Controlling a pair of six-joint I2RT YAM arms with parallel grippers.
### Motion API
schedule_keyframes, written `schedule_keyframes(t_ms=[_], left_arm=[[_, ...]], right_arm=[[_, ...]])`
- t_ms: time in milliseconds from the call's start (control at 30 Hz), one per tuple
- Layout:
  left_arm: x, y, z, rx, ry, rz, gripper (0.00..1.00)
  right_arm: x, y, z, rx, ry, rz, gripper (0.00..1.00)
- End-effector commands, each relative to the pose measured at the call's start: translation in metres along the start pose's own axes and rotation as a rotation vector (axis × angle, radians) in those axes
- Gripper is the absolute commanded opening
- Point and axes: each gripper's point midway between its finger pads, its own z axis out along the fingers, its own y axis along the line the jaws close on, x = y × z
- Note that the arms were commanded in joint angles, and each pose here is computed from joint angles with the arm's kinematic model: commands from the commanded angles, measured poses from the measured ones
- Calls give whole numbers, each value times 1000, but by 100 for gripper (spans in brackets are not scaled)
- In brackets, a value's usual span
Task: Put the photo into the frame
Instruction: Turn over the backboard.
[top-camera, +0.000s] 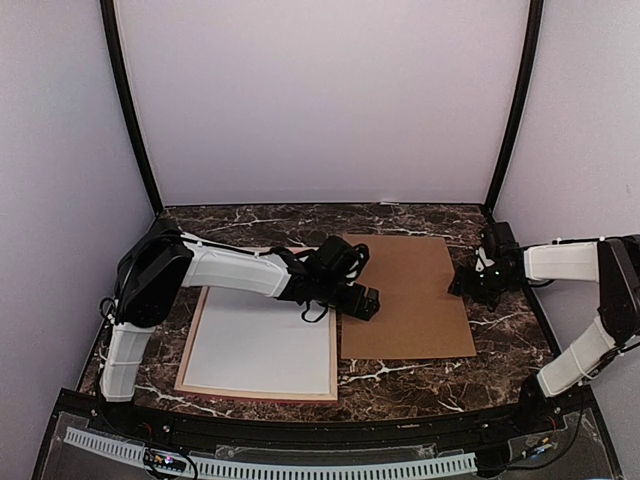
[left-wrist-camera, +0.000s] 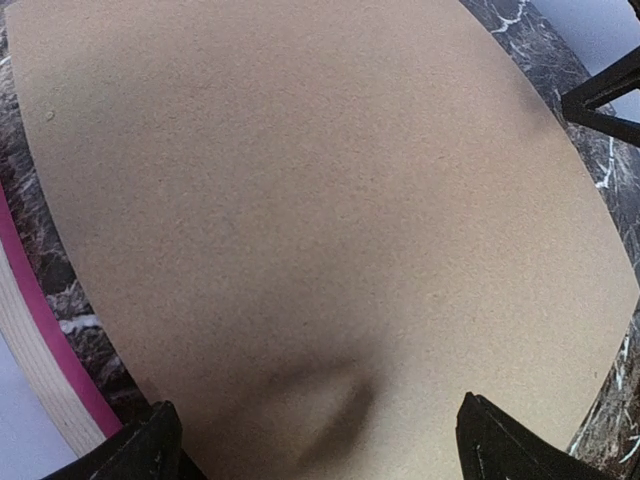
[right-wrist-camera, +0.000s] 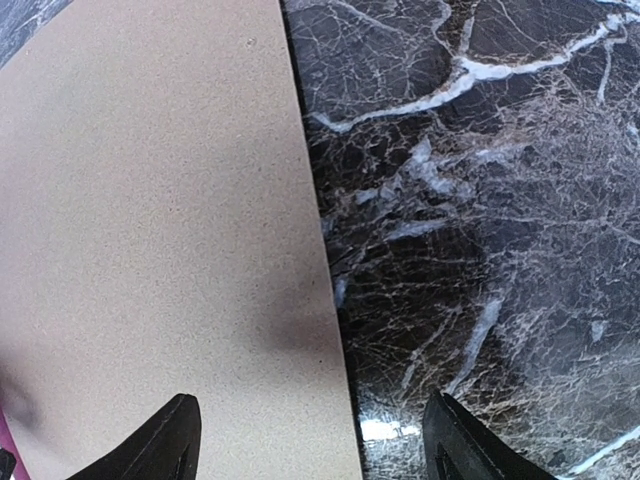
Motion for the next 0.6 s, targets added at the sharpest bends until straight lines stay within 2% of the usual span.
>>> schedule_keyframes(t_ms=[0,233,567], left_arm=[[6,26,-2,-142,19,-11,99],[13,43,-3,-211,37,-26,99],[13,18,7,-81,68,-88,99]], right_arm=[[-3,-2,-2,5,-24,8,77],[2,-3,2,1,-7,9,78],[17,3,14,-54,55,-3,75]])
